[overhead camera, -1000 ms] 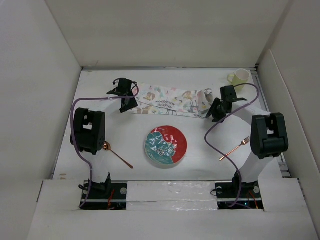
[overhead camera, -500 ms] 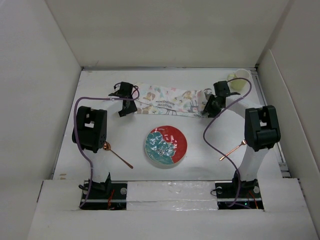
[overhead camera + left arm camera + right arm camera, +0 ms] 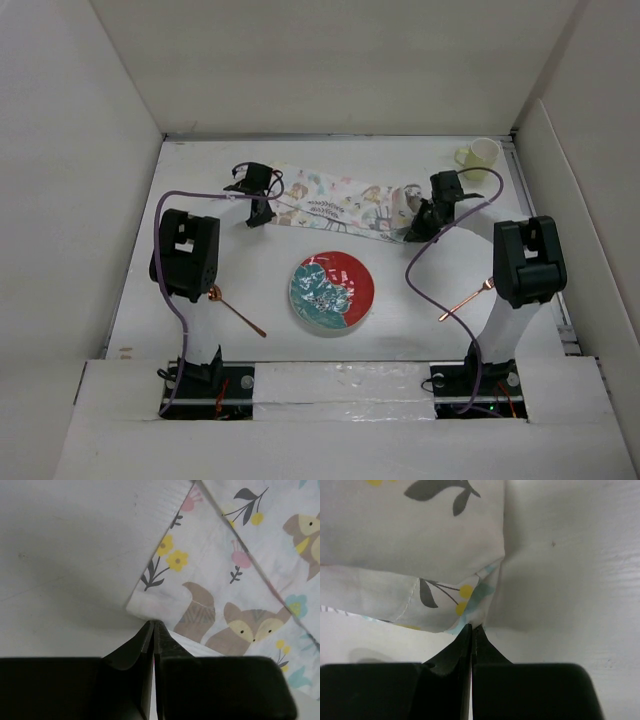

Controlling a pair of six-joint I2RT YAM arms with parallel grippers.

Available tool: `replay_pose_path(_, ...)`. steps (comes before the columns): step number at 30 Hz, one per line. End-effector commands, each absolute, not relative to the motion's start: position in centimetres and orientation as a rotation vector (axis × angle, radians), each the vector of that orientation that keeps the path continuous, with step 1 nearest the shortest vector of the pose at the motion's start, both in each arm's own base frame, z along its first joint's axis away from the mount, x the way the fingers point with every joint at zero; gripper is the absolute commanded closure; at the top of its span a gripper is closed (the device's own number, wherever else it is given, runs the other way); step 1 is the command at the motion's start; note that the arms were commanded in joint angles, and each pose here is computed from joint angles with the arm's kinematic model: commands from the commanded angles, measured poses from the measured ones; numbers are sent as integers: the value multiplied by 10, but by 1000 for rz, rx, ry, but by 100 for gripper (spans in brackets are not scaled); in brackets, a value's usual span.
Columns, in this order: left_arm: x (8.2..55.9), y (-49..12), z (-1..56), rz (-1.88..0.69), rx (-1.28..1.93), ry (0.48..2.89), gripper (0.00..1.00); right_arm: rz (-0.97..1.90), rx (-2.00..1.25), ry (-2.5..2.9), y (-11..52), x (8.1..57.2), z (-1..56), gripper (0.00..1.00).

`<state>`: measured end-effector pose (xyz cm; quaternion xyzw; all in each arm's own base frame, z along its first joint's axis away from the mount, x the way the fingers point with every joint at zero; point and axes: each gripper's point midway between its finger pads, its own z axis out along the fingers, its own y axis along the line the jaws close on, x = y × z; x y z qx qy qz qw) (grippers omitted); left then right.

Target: Set the dinner table for one person

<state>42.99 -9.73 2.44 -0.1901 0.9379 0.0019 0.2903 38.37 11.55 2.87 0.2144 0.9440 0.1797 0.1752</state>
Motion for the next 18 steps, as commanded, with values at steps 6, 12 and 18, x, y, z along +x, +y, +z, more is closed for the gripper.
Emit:
replay_pose_path(6,430,-75,60,21,-546,2399,100,806,567,2618,128,351,64,100)
replay_pose_path(12,412,-80,78,-74,-538,2365,100,618,593,2564,100,345,81,52)
replay_pose_path(18,406,-82,76,-76,-530,2369,100,496,435,2535,119,350,109,90)
